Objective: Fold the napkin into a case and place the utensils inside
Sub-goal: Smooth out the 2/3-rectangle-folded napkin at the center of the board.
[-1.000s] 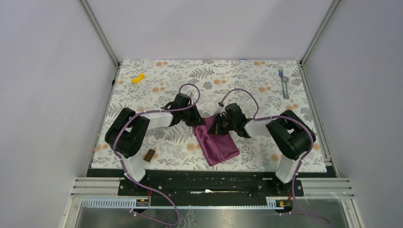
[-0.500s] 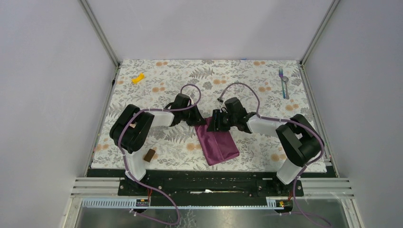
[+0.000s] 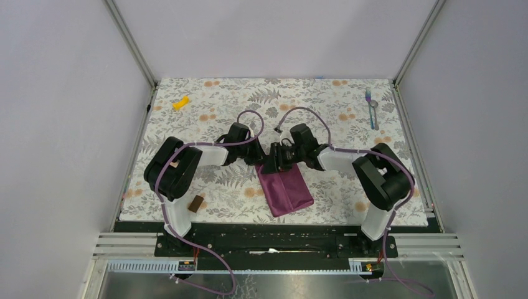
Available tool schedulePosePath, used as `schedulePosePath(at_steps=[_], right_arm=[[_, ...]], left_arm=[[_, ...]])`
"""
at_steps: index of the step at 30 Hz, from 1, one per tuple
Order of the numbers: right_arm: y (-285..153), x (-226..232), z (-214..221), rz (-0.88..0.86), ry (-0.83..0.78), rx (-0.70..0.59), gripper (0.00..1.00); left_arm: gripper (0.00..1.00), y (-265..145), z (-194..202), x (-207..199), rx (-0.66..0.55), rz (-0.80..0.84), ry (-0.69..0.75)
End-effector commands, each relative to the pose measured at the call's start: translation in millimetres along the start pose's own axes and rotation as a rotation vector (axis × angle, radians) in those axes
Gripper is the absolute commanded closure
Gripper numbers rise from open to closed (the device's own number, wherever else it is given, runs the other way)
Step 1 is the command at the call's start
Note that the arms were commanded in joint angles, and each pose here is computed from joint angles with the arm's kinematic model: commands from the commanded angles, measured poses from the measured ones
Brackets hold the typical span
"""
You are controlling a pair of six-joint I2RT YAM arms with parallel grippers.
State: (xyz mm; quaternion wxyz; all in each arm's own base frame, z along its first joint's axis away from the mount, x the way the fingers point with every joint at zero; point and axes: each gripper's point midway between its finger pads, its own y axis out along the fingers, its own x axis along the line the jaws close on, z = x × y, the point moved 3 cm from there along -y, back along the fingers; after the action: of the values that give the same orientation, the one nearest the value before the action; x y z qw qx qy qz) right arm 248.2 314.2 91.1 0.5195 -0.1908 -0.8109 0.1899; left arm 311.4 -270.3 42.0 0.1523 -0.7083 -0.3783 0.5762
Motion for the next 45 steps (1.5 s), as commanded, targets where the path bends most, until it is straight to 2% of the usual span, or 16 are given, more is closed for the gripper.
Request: schedulePosePath(at_steps=[1, 11, 32, 41, 43, 45], right_arm=[[12.3, 18.5, -0.6, -0.155, -0.024, 0.041, 0.60], [35.2, -8.1, 33.5, -0.162, 0.069, 0.166, 0.60], [-8.4, -2.5, 139.9, -0.145, 0.122, 0.314, 0.60], [-28.2, -1.3, 171.3, -0.106, 0.140, 0.332, 0.60], [-39.1, 8.8, 164.1, -0.105, 0.134, 0.300, 0.57], [-51.7, 11.0, 141.7, -0.041, 0.110, 0.210, 0.46]], left_arm=[[0.90, 6.4, 10.3, 17.8, 0.037, -0.052, 0.001], [0.92, 9.8, 13.5, 24.3, 0.042, -0.066, -0.025], [0.94, 9.1, 12.8, 30.1, 0.047, -0.076, -0.029], [0.93, 8.9, 10.5, 26.8, 0.051, -0.069, -0.021], [0.91, 7.1, 8.8, 22.3, 0.057, -0.060, -0.015], [0.88, 3.6, 5.5, 12.8, 0.058, -0.035, -0.005]])
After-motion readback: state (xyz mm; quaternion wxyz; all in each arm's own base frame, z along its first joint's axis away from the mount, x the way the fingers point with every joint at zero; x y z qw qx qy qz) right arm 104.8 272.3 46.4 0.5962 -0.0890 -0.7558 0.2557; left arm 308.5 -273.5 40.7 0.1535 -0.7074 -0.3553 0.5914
